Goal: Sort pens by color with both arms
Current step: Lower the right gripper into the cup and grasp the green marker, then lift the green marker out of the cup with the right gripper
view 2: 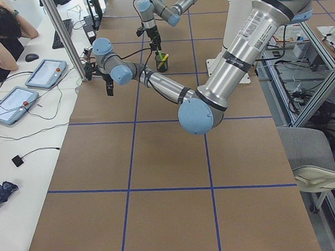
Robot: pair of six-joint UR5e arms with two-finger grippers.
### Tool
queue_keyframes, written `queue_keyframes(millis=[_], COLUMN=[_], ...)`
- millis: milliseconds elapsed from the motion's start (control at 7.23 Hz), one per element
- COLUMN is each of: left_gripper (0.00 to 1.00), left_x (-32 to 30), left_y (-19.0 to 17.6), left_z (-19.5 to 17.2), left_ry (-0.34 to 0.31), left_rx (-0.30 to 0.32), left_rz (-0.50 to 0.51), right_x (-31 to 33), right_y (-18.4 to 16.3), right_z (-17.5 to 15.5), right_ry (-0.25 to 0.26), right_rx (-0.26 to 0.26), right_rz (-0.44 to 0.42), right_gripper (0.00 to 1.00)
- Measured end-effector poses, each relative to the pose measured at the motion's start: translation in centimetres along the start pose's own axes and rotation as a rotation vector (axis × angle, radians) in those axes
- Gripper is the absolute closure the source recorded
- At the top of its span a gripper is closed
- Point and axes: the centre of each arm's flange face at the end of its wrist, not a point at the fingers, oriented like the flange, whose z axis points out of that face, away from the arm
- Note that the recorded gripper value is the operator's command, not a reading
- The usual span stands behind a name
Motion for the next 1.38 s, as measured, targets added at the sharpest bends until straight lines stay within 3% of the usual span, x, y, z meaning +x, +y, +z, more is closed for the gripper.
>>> queue_keyframes(millis=[415, 553, 1107, 1383], left_gripper=[0.0, 0.0, 0.0, 0.0], left_x=[-0.1, -0.1, -0.2, -0.2], left_y=[0.0, 0.0, 0.0, 0.0], left_z=[0.0, 0.0, 0.0, 0.0], left_ry=[-0.001, -0.001, -0.002, -0.002], left_rx=[0.001, 0.001, 0.0, 0.0], left_rz=[-0.001, -0.001, -0.004, -0.004], right_x=[-0.2, -0.3, -0.4, -0.4], right_y=[0.5, 0.6, 1.0, 1.3], right_z=[0.3, 0.2, -0.4, -3.2], right_ry=[-0.003, -0.006, -0.017, -0.056], right_rx=[-0.005, -0.005, 0.0, 0.026], right_rz=[-0.003, -0.004, -0.018, -0.038], right_gripper=[0.93, 1.0, 1.0, 1.0])
